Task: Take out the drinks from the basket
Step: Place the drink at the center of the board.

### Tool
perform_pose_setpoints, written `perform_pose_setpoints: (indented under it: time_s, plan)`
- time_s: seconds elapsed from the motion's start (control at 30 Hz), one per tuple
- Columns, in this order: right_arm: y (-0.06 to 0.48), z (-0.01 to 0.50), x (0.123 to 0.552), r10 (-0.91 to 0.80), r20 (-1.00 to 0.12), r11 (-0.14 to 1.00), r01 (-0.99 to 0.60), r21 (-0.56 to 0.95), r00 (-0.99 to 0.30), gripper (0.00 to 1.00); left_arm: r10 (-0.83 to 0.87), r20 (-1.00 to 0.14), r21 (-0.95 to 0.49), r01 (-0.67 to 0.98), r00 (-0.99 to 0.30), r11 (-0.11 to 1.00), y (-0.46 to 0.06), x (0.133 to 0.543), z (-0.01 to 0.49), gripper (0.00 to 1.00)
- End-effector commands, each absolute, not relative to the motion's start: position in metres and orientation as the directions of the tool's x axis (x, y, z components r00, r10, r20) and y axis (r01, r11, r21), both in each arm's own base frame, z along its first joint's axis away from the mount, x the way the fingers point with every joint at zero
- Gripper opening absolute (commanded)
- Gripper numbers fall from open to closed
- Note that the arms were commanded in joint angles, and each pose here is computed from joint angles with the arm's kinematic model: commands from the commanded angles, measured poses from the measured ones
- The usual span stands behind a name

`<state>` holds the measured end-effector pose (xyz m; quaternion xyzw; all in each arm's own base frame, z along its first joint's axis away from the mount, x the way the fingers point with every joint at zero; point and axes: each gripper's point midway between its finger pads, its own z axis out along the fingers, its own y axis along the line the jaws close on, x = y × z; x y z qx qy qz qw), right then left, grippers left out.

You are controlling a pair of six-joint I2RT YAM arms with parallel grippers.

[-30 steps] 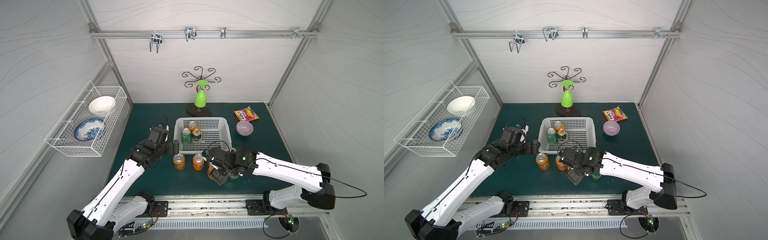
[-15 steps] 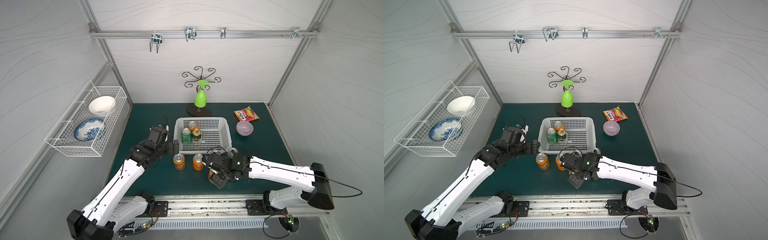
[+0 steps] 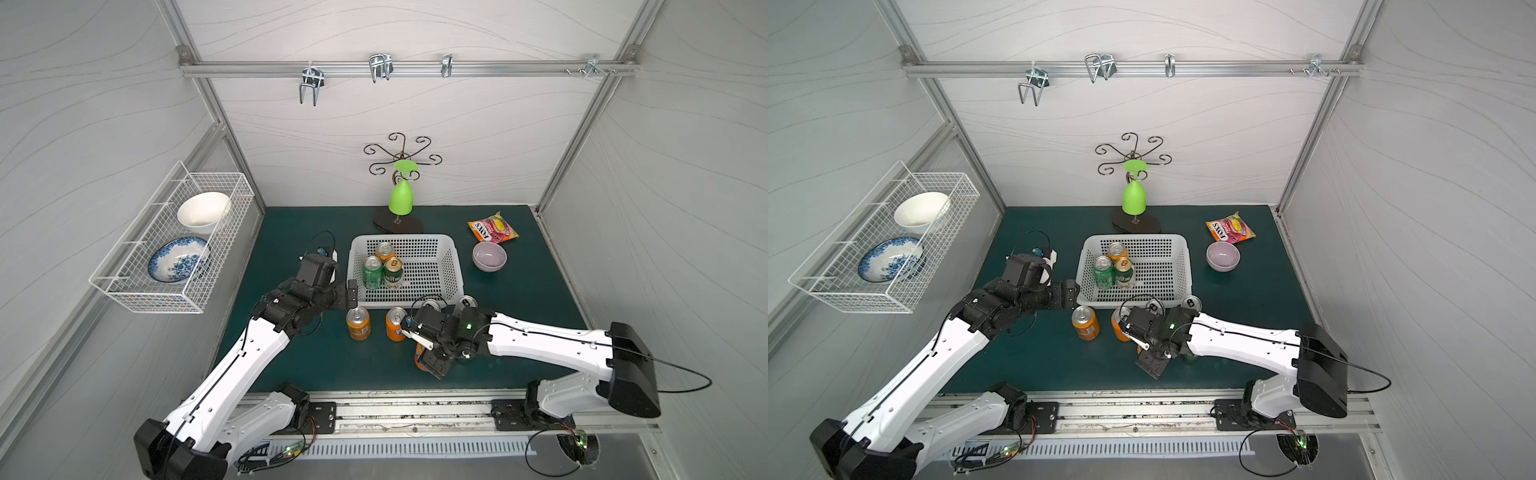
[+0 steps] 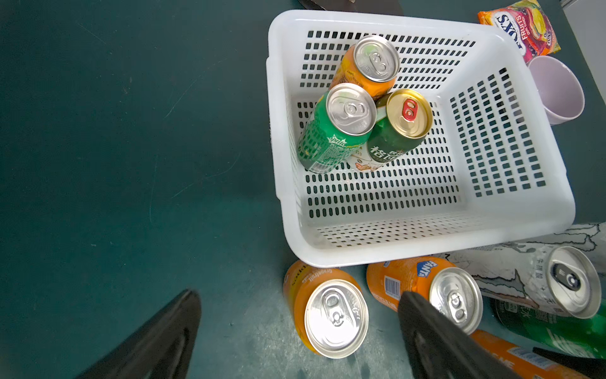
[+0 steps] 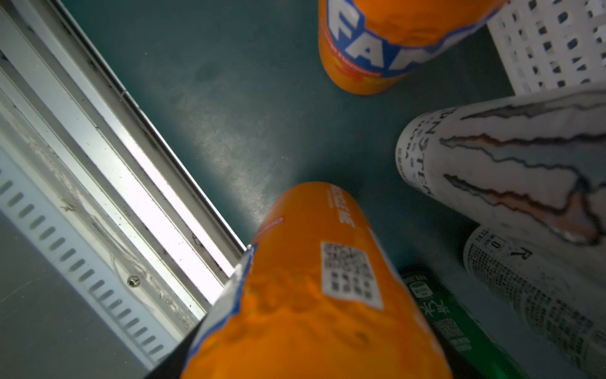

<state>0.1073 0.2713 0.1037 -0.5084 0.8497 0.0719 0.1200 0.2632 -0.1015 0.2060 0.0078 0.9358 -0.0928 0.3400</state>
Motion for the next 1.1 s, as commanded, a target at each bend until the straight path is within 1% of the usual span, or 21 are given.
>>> perform_pose_setpoints:
  time_s: [0.0,0.23,0.87,0.97,1.07]
  plan:
    - [0.281,0.107,0.113,-0.84,-0.316,0.461,-0.887,0.013,-0.441,0.59,-0.057,-0.663,-0.163,0.069,-0.746,0.984,-0.1,0.271,0.212,0.99]
    - [0.281,0.097,0.119,-0.833,-0.321,0.474,-0.88,0.004,-0.45,0.6,-0.057,-0.663,-0.161,0.068,-0.747,0.985,-0.1,0.271,0.212,0.98]
    - [0.274,0.076,0.129,-0.841,-0.275,0.495,-0.868,-0.043,-0.466,0.62,-0.055,-0.658,-0.16,0.068,-0.751,0.985,-0.1,0.271,0.21,0.98]
    - [0.273,0.073,0.129,-0.841,-0.266,0.499,-0.866,-0.039,-0.472,0.63,-0.054,-0.657,-0.16,0.068,-0.752,0.985,-0.1,0.271,0.21,0.98]
    - [0.273,0.072,0.128,-0.841,-0.262,0.499,-0.866,-0.035,-0.474,0.68,-0.055,-0.658,-0.159,0.067,-0.751,0.985,-0.1,0.271,0.21,0.99]
